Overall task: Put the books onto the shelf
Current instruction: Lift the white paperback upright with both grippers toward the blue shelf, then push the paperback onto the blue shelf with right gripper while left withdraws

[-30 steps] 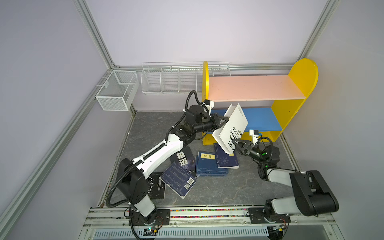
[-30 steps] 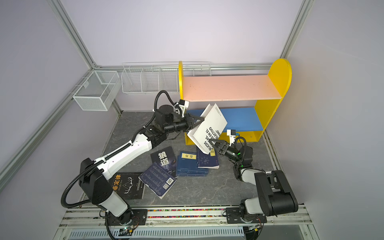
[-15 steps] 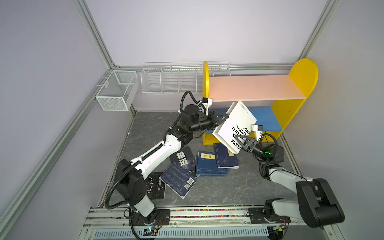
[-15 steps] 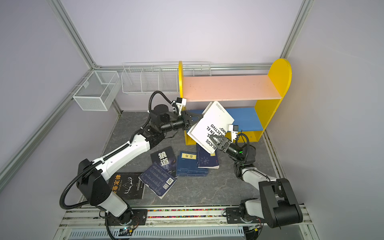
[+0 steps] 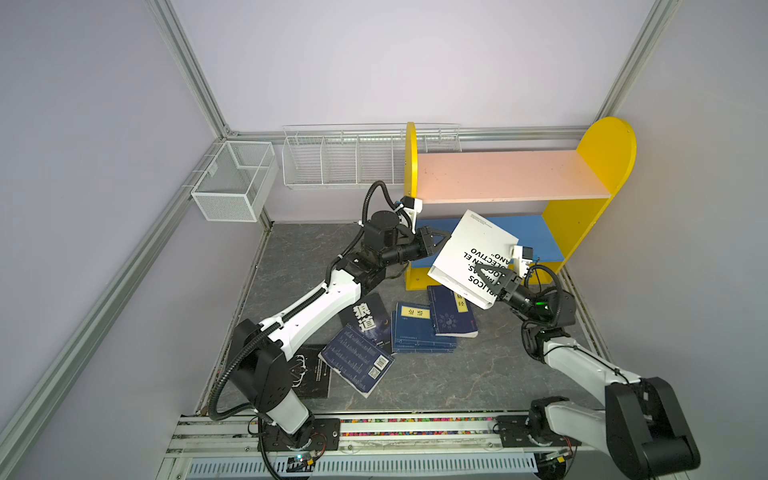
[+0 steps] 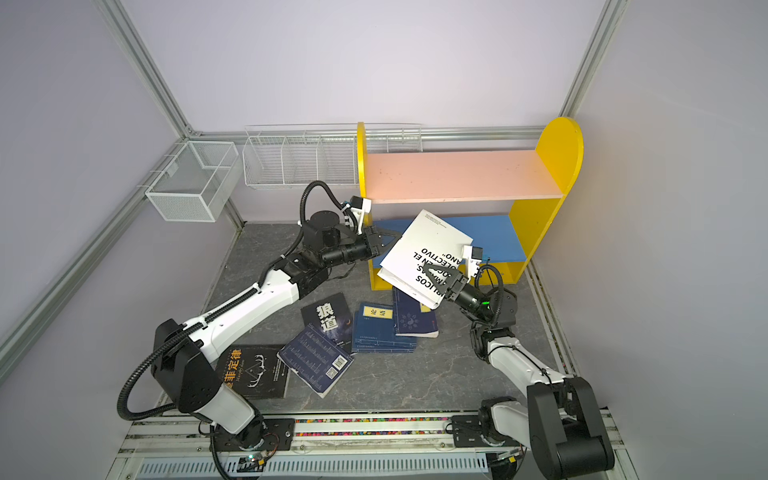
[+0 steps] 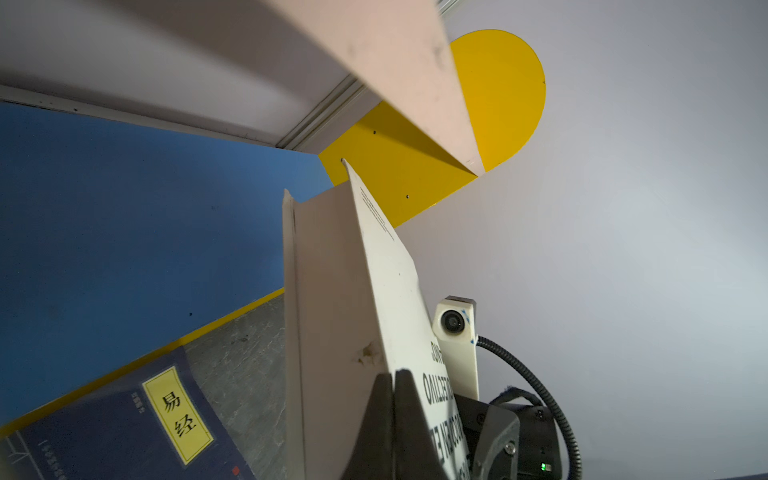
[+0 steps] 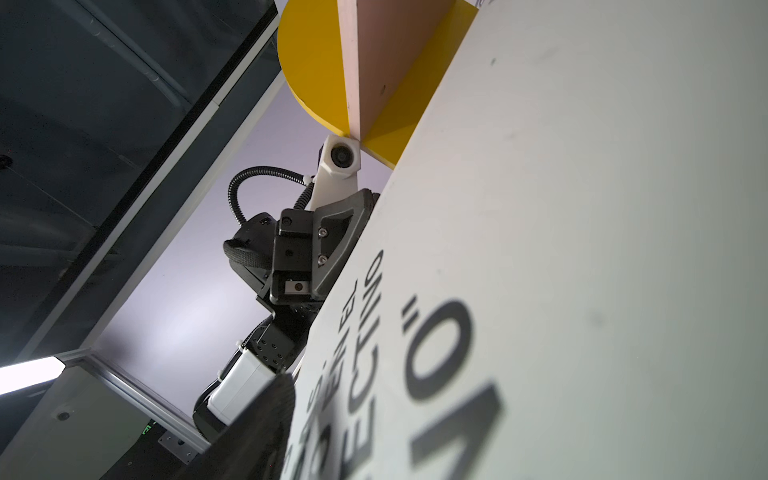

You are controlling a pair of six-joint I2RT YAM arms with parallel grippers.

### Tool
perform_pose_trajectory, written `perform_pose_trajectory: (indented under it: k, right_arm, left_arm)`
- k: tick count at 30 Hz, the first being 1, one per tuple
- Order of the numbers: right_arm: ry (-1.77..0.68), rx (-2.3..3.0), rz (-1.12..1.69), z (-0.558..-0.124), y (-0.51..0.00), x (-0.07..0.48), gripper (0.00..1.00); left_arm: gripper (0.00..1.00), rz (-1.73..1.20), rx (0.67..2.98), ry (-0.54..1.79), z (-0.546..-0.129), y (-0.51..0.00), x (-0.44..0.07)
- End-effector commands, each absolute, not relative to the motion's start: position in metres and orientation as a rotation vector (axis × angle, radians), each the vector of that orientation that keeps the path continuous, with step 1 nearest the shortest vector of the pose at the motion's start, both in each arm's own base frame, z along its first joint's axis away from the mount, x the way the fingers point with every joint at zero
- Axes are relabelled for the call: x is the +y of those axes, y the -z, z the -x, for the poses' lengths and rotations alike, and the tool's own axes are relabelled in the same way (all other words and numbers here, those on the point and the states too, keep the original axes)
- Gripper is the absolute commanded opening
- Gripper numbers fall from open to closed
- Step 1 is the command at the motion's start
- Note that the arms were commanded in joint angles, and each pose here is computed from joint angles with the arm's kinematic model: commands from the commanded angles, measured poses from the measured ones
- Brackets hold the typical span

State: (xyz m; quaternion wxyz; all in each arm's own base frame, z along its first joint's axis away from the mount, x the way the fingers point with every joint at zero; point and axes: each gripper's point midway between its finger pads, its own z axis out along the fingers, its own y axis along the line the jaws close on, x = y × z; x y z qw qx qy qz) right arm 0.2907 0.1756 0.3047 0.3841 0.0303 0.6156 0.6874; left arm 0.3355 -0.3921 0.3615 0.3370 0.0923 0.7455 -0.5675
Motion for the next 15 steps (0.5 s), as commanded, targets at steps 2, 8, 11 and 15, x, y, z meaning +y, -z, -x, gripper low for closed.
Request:
perform_pose_trajectory:
  k: [2,8,11,15]
  right_arm:
    - [-1.566,1.745,-0.215,-0.297,-0.278,0.165,0.60]
    - [-1.228,1.903,-0.344,-0.290,-0.269,0.134,0.52]
    - [-1.186,1.914,-0.444,-0.295,-0.261,0.125,0.50]
    - [-1.136,1.863,-0.566,-0.316,-0.256,0.113,0.50]
  left_arm:
    - [0.07,-0.035,1.957,1.223,-0.384,-0.354,-0.349]
    - [0.48,-0.032,1.954,1.152,-0.387,-0.356,-0.340]
    - [0.60,-0.031,1.949,1.121,-0.380,-0.358,-0.330]
    - [0.67,-0.032,1.938,1.111,-0.359,-0.357,-0.314]
